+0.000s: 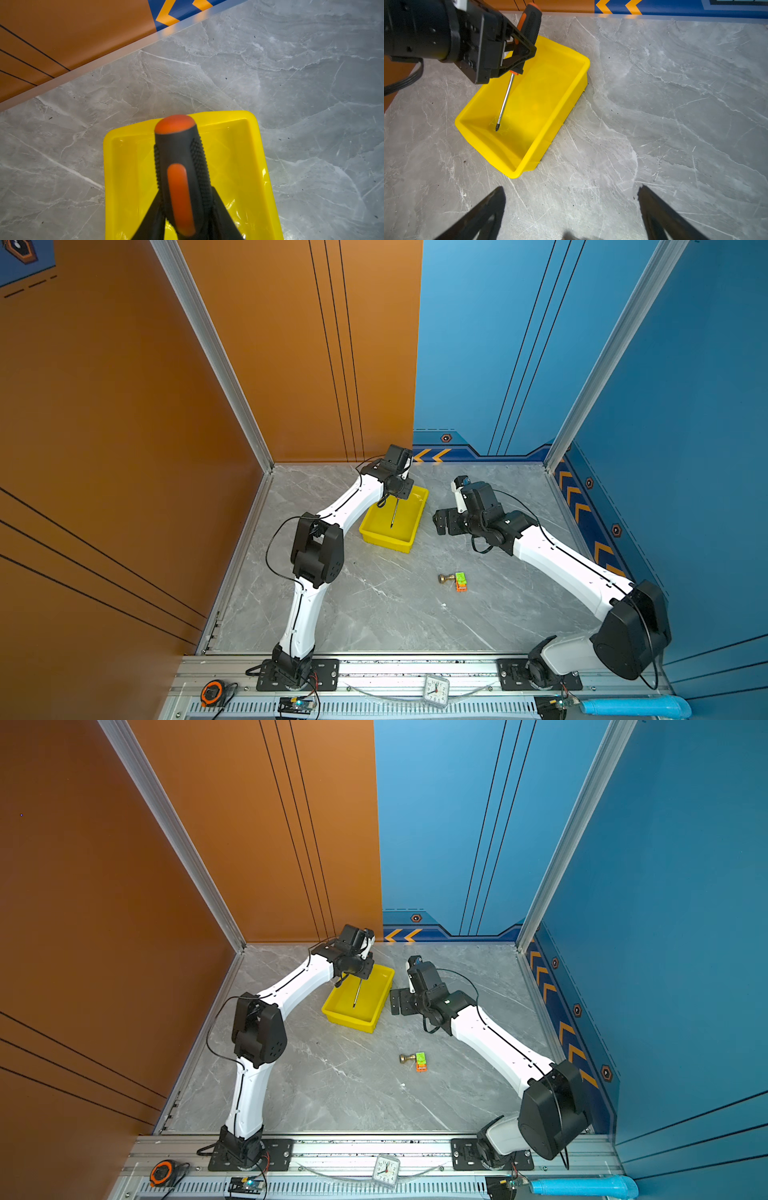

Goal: Put the screwdriver in the bin
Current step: 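Lift the screwdriver with the left gripper and carry it over the yellow bin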

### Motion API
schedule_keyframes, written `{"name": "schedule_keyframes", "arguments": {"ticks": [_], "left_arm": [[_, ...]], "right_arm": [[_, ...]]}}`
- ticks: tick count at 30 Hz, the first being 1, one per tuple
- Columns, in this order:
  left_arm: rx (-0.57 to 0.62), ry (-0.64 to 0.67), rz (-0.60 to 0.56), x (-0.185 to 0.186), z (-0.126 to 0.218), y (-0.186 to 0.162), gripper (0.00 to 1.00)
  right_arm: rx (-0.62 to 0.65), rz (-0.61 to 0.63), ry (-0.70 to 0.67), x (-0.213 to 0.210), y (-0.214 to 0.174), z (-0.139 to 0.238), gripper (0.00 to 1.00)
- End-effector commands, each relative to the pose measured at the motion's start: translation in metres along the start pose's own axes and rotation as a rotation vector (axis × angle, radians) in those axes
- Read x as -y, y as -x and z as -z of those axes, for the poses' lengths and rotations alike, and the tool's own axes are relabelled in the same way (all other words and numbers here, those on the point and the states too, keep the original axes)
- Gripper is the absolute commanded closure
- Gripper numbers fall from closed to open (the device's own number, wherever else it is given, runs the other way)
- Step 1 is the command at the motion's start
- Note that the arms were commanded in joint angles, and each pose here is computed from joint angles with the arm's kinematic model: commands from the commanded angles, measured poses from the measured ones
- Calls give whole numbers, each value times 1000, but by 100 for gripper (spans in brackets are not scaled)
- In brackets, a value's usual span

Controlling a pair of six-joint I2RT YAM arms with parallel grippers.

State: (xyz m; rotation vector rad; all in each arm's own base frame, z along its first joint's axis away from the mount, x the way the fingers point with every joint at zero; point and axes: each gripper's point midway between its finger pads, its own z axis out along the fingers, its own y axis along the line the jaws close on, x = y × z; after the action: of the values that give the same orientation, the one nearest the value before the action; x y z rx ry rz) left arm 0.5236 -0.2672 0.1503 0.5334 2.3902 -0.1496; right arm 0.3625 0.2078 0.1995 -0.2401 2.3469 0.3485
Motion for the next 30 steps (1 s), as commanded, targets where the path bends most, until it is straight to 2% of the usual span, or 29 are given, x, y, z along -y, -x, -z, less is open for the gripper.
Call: {"name": "schedule_keyframes", "arguments": {"ticks": [1, 10, 30], "left_arm": [[-18, -3, -33, -2, -1, -5, 100], [-97, -26, -29, 2, -29, -35, 100], [-174, -38, 0, 2, -70, -70, 100]], "right_arm": [[-15, -17, 10, -4, 4, 0, 0], [-16, -35, 9, -5, 5, -5, 0], [5, -51, -20, -1, 4, 2, 0]]}}
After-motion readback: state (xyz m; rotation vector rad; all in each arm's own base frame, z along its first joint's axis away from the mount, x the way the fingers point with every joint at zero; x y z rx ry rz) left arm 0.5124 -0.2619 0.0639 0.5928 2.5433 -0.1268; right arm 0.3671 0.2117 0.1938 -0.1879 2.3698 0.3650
